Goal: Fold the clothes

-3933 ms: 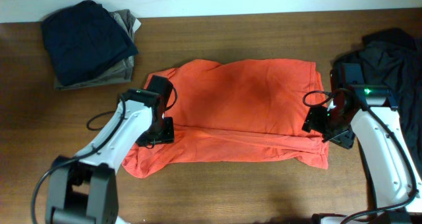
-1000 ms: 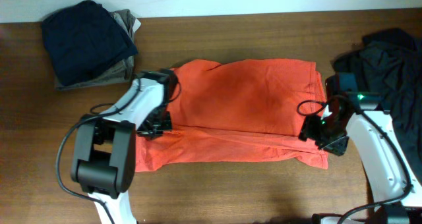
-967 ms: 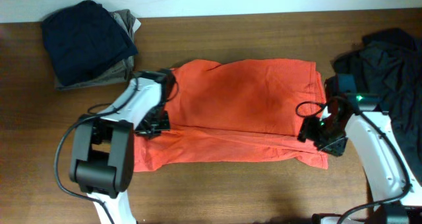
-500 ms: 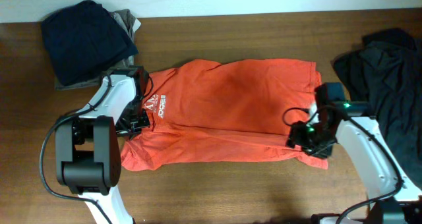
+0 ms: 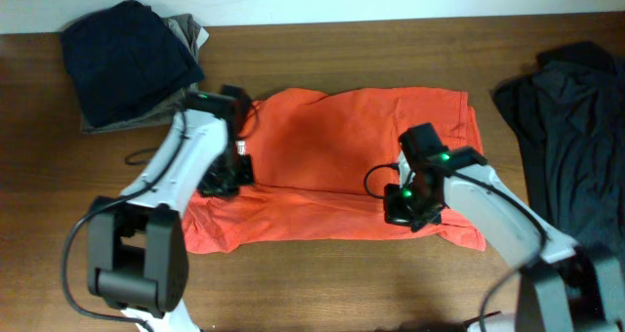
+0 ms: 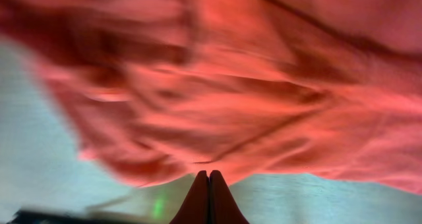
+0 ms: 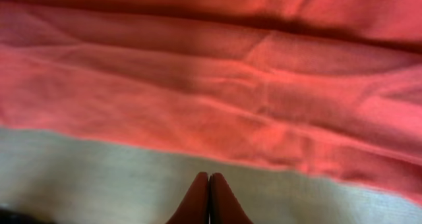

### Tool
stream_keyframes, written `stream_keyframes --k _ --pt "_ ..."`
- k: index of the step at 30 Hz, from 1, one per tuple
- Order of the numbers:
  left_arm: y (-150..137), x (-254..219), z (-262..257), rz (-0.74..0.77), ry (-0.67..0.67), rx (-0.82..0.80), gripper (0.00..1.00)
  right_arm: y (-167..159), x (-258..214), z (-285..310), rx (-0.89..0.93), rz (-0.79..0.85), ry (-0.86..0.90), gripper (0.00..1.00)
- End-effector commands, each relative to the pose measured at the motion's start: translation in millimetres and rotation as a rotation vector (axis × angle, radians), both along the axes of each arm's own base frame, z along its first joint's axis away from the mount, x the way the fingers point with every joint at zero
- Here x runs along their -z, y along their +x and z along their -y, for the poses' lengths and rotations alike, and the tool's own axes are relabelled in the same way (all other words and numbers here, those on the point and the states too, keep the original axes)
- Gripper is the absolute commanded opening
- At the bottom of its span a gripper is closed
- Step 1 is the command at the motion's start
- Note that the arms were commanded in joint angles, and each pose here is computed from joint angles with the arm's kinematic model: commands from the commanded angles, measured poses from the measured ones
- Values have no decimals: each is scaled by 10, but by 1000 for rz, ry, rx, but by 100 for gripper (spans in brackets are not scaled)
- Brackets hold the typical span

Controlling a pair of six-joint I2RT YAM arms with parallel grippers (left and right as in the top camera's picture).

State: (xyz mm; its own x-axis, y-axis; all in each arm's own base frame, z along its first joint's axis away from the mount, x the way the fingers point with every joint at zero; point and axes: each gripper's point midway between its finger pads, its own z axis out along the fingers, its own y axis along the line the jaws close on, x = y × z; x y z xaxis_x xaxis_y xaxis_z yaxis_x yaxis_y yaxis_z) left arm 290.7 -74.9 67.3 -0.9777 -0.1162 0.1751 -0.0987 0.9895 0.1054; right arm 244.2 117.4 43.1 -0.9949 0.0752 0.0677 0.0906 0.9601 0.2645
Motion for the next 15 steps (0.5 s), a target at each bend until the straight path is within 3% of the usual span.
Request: stream_keyframes --k 1,9,15 --pt "-220 170 229 -49 -61 51 1 -58 215 21 3 -76 -33 4" --pt "-250 392 223 -27 -50 39 1 -19 455 161 2 -98 -129 4" --pt "-189 489 108 2 -24 22 1 66 478 313 15 -61 -200 10"
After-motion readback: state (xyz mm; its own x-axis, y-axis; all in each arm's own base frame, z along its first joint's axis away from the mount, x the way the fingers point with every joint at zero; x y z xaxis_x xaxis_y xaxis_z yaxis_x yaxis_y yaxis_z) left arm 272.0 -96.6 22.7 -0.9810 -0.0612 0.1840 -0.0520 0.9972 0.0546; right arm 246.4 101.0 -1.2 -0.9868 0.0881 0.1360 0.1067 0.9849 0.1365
